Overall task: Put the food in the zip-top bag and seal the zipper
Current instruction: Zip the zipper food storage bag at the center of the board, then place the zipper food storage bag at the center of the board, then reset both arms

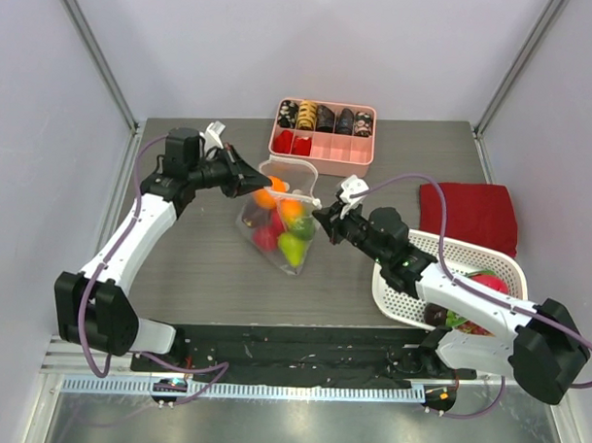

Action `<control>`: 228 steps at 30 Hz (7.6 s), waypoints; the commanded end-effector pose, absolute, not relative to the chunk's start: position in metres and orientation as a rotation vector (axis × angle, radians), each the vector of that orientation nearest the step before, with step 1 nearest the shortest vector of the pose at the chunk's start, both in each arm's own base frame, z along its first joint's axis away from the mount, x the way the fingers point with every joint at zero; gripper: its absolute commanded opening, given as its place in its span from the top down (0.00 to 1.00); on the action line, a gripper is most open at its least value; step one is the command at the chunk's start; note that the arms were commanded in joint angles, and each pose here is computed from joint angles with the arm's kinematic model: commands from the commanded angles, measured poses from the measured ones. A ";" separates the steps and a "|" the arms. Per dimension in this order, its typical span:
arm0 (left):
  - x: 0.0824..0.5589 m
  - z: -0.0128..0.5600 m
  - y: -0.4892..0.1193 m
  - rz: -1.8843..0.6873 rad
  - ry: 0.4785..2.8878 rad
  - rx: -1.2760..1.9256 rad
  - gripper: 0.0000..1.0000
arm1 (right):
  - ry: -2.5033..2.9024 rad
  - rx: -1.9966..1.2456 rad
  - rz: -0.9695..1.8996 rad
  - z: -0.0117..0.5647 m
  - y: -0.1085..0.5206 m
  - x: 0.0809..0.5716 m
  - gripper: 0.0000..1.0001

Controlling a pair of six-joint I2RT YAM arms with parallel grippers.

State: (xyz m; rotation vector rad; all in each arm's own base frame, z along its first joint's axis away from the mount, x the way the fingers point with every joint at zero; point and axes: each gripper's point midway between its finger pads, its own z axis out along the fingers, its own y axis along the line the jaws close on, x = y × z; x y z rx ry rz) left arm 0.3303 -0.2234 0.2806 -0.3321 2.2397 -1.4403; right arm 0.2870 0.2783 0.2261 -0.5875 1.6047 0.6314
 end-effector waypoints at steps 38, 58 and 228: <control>0.196 0.324 -0.299 -0.697 0.955 1.689 0.54 | 0.899 -1.426 0.436 0.281 0.278 0.198 0.99; 0.195 0.298 -0.328 -0.732 0.988 1.759 0.54 | 0.856 -1.458 0.416 0.279 0.278 0.196 0.99; 0.236 0.252 -0.254 -0.852 2.016 1.087 0.00 | 1.801 -0.149 0.519 0.321 0.144 0.289 0.00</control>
